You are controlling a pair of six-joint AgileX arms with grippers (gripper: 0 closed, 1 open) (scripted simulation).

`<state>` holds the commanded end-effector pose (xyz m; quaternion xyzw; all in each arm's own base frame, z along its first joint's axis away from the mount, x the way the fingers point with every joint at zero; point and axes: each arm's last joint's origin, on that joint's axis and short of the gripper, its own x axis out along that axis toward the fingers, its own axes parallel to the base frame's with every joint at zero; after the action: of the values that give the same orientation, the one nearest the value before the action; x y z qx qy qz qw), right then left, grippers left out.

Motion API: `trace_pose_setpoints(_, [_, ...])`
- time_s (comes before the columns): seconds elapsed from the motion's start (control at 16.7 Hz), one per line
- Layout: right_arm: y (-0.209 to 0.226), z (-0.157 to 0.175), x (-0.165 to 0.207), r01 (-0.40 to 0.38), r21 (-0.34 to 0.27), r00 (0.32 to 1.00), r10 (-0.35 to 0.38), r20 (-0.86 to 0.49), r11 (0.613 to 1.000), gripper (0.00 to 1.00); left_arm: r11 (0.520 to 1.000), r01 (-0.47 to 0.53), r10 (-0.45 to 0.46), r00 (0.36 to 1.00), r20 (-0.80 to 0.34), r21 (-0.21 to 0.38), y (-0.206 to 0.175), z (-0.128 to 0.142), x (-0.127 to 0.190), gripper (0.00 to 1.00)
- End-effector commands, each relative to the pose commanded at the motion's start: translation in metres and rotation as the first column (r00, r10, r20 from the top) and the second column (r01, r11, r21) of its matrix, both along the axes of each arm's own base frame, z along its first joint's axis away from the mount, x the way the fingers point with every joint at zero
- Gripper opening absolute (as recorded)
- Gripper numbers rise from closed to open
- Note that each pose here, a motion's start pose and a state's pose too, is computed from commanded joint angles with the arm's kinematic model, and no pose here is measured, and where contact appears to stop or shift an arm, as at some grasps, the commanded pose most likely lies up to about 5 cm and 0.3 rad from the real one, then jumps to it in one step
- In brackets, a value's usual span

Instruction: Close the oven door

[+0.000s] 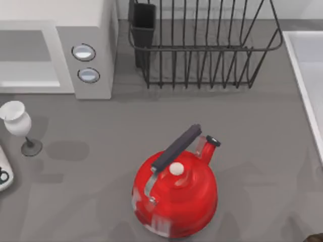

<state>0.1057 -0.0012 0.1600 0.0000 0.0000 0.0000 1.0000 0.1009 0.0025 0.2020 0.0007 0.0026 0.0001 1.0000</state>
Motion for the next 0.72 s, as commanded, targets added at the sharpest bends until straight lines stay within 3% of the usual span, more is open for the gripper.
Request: trace_pose_setpoints(0.72, [0.0,0.0,0.0,0.0,0.0,1.0,0.0,0.0,1.0,1.0,1.0,0.0,0.0,1.0,-0.002,0.0,-0.013,-0.01,0.001,0.0])
